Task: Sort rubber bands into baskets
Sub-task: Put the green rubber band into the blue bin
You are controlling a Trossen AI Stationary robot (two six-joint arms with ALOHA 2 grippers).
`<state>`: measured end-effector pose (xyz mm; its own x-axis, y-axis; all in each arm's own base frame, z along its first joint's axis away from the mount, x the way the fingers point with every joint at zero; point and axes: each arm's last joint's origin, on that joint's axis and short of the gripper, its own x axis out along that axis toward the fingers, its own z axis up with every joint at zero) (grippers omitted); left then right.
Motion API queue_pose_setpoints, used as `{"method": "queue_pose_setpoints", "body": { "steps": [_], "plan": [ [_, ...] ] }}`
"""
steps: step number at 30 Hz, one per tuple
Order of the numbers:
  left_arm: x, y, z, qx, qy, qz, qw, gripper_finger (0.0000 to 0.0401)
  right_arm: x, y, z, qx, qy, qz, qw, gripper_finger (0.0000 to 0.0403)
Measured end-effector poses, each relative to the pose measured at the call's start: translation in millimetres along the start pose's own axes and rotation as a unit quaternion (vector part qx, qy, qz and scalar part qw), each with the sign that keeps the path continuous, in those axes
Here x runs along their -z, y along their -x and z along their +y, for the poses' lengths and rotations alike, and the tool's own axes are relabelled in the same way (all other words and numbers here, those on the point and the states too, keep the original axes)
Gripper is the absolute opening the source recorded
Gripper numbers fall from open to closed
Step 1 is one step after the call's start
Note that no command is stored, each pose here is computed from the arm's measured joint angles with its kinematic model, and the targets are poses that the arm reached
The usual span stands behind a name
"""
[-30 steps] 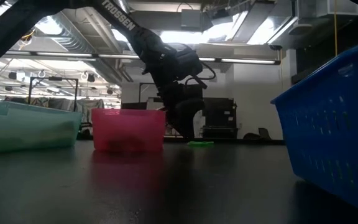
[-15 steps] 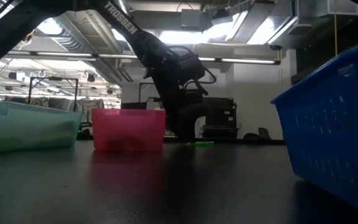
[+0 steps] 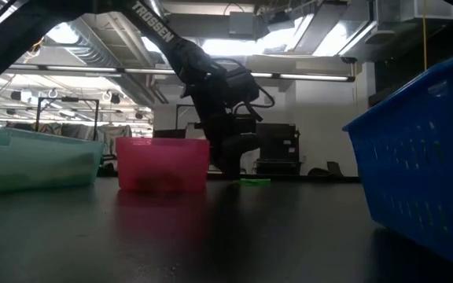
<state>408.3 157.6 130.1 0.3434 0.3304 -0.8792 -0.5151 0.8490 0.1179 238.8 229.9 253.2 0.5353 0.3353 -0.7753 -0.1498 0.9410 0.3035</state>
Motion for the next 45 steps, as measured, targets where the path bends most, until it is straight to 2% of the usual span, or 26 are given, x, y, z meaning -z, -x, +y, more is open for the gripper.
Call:
{"method": "queue_pose_setpoints", "body": {
  "steps": [3, 5, 15, 24, 30, 35, 40, 45],
  "plan": [
    [0.2, -0.9, -0.7, 0.002, -0.006, 0.001, 1.000, 0.0016, 0.0, 0.0, 0.0, 0.000, 0.000, 0.000, 1.000, 0.0156],
    [0.0, -0.9, -0.8, 0.002, -0.006, 0.000, 1.000, 0.0006, -0.1, 0.0, 0.0, 0.000, 0.000, 0.000, 1.000, 0.0156],
    [-2.9, 2.4, -7.0, 0.036, -0.027, 0.001, 0.999, 0.0002, 0.0, 0.0, 0.0, 0.000, 0.000, 0.000, 1.000, 0.0156],
    [-16.0, 19.1, -39.0, 0.122, -0.079, -0.028, 0.989, 0.0001, 0.5, 0.0, -0.1, -0.003, -0.004, 0.005, 1.000, 0.0156],
    [-22.4, 38.5, -76.3, 0.205, -0.114, -0.049, 0.971, 0.0000, 4.6, 8.1, -3.2, -0.004, -0.006, 0.036, 0.999, 0.0156],
    [-22.0, 60.6, -117.2, 0.284, -0.146, -0.061, 0.946, 0.0000, 6.4, 25.2, -9.0, 0.022, -0.019, 0.037, 0.999, 0.0156],
    [-16.2, 89.5, -164.1, 0.354, -0.180, -0.072, 0.915, 0.0000, 11.0, 45.9, -18.9, 0.071, -0.029, 0.039, 0.996, 0.0156],
    [-3.0, 118.8, -207.7, 0.394, -0.213, -0.081, 0.890, 0.0000, 23.7, 57.6, -34.2, 0.167, -0.046, 0.077, 0.982, 0.0156]
  ]
}}
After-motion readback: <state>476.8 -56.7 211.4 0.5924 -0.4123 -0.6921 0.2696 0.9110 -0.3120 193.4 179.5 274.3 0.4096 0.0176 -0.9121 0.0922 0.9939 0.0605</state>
